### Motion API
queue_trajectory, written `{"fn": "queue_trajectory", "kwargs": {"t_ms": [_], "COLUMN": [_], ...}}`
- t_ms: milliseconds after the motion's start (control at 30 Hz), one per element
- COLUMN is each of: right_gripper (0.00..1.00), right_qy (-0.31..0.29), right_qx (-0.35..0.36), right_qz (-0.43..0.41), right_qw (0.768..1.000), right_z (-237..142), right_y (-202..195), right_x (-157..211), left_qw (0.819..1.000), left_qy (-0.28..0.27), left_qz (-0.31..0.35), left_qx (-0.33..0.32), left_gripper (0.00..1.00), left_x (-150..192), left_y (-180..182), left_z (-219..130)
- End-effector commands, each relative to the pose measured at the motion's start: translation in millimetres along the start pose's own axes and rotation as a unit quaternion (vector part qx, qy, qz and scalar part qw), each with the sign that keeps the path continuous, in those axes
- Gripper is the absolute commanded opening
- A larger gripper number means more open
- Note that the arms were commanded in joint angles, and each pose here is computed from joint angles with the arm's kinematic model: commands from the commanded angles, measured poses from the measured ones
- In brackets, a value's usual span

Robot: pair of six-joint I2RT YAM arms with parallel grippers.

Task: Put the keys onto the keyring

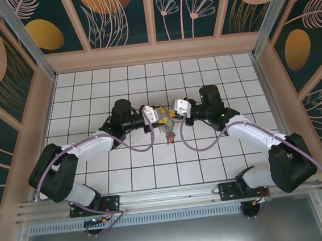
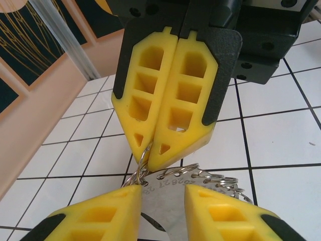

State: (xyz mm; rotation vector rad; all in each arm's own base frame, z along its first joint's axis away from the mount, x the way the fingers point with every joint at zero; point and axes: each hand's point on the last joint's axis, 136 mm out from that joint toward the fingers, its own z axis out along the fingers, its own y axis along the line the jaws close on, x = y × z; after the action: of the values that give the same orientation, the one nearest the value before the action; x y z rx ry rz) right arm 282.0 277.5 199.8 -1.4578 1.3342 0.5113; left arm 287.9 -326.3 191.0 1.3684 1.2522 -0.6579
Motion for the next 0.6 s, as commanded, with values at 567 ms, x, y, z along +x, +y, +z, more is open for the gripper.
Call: {"fn": "queue_trajectory", "kwargs": {"t_ms": [567], "right_gripper": [0.00], "right_qy": [0.008], "right_qx": [0.021], "right_qz": [-0.006], "right_qw": [1.000], "right_z": [7], "right_y": [3], "right_x": [-9], "left_qw": [0.998], "left_qy": [-0.050], "left_qz": [0.024], "left_qx": [-0.019], "left_gripper": [0.34], "left_x": [-22], "left_y": [5], "left_z": [7]}}
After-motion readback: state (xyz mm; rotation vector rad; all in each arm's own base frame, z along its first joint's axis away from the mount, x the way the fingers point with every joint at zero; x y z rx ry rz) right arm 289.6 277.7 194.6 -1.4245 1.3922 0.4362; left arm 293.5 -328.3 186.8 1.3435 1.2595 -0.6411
